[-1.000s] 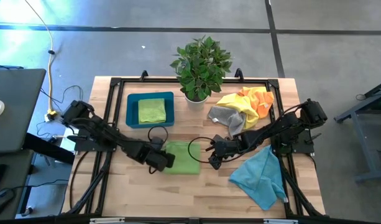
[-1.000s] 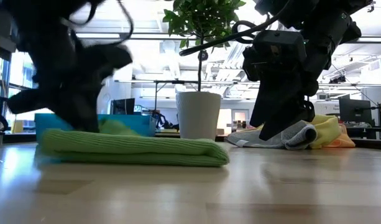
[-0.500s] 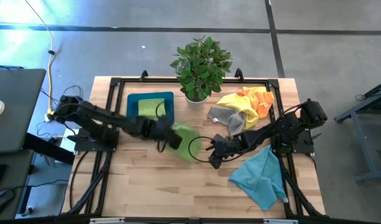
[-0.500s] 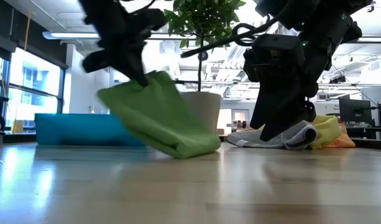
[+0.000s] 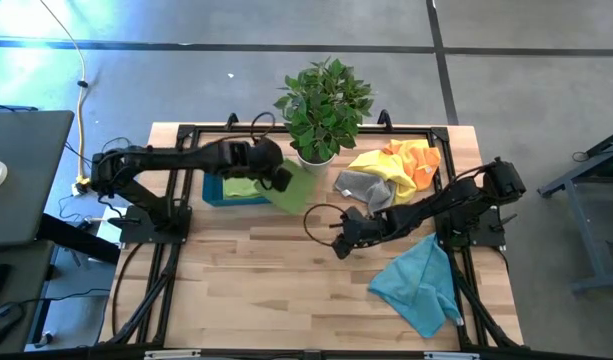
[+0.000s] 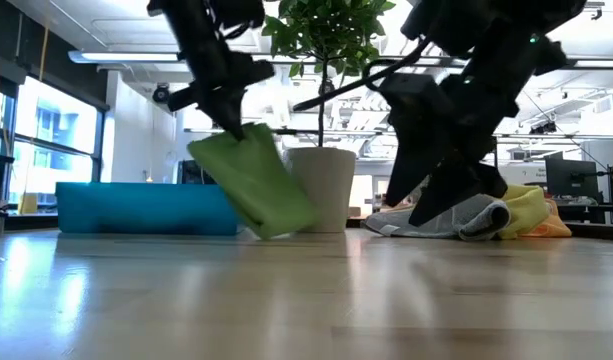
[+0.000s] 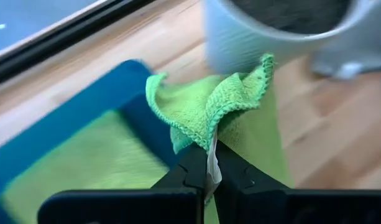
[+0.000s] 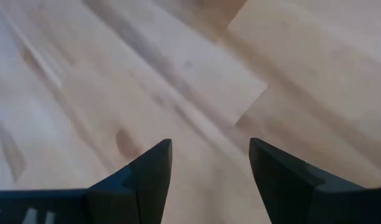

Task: Fold microfiber towels
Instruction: Put the green towel into the blue bin

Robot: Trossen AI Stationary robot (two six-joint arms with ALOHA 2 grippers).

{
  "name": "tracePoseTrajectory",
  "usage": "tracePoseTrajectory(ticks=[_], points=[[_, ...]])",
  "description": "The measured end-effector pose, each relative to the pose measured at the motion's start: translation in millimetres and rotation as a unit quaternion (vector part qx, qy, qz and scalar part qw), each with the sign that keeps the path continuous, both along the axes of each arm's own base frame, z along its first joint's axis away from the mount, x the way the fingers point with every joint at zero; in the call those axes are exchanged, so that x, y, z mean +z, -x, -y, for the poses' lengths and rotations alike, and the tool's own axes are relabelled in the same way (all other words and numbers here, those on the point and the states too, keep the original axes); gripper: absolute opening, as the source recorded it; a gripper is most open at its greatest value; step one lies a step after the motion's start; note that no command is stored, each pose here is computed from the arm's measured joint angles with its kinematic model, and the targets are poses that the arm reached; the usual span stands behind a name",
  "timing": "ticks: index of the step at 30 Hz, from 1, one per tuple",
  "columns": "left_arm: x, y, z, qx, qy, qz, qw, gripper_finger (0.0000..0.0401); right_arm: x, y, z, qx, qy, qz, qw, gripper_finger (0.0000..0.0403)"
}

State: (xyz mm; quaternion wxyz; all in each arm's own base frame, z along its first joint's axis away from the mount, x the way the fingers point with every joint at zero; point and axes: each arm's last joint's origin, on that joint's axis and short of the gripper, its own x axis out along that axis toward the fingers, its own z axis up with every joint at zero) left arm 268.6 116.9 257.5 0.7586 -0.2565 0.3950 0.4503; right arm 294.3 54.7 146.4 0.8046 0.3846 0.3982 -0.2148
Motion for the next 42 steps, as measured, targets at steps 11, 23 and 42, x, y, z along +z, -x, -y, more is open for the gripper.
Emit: tracePoseTrajectory(ticks=[11,23,42], points=[[15.2,38.9,-30.9,0.03,-0.015,-0.046,0.998,0.0008,0.0,-4.0,28.9,-0.043,-0.001,-0.001,0.999,0.0206],[33.2,80.7,-24.0,0.077,-0.021,-0.114,0.99,0.0009,0.0,-4.4,33.9,-0.034,0.008,-0.002,0.999,0.0206],[-26.0,115.2,-3.6,0.2,0.038,-0.241,0.949,0.001,0.0,-4.4,33.8,-0.027,0.01,-0.003,1.0,0.0206]])
